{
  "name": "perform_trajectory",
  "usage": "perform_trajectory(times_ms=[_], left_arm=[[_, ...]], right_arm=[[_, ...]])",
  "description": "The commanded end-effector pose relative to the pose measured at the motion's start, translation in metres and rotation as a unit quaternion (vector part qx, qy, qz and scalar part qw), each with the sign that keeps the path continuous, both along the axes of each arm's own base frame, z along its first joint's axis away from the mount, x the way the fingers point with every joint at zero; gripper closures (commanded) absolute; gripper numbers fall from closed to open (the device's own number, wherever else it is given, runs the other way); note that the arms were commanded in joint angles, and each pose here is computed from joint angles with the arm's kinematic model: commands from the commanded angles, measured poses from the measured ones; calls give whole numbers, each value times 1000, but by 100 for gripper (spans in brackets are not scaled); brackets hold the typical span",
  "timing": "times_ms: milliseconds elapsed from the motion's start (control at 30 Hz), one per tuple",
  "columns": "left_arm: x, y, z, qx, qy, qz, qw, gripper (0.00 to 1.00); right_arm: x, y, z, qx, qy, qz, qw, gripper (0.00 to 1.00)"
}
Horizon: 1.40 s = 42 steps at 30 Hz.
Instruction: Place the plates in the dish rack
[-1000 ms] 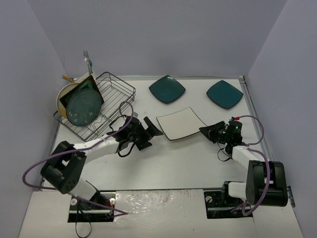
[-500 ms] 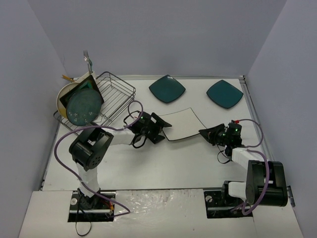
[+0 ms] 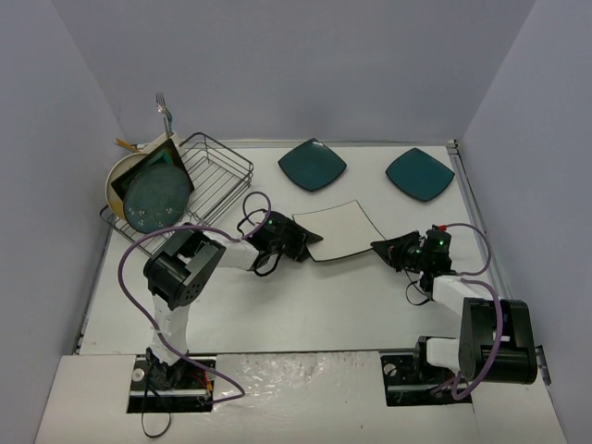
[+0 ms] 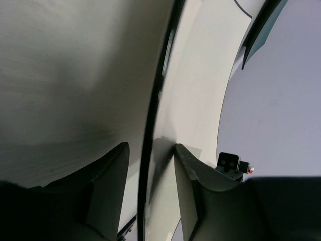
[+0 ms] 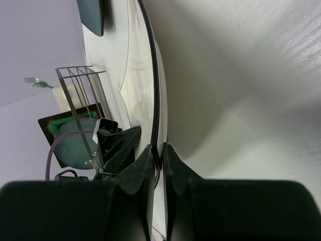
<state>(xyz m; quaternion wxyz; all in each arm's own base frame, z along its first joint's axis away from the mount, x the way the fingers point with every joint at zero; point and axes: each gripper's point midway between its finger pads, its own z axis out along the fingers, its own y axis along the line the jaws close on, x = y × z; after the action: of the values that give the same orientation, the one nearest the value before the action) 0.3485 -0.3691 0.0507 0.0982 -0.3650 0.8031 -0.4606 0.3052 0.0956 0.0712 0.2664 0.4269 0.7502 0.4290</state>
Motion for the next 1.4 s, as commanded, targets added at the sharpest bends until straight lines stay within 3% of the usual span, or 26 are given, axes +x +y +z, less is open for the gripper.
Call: perform_trajectory(times_ms=[0, 167, 367, 433, 633, 867, 967, 1133, 1367], left_arm=[[19, -18, 45, -51, -51, 6, 997, 67], [20, -17, 49, -60, -59, 14, 996, 78], [14, -17, 65, -68, -74, 5, 995, 100], [12, -16, 76, -66, -85, 0, 994, 100], [5, -8, 121, -42, -138, -17, 989, 100], [-5, 9, 181, 22, -232, -62, 970, 100], [-11, 24, 200, 60, -256, -70, 962, 100], [-27, 60, 243, 163, -328, -113, 924, 100], [-39, 134, 304, 310, -421, -184, 832, 100]], right_arm=[[14, 10, 50, 31, -92, 26, 995, 100], [13, 11, 50, 30, -92, 29, 995, 100], [8, 8, 52, 6, -85, 37, 996, 97], [5, 5, 53, -18, -80, 41, 996, 86], [-4, -10, 67, -91, -67, 46, 993, 31], [-15, -19, 81, -145, -68, 67, 985, 3], [-20, -21, 91, -165, -70, 80, 981, 0], [-14, -24, 138, -215, -121, 104, 963, 0], [-2, -31, 163, -251, -148, 107, 950, 0]])
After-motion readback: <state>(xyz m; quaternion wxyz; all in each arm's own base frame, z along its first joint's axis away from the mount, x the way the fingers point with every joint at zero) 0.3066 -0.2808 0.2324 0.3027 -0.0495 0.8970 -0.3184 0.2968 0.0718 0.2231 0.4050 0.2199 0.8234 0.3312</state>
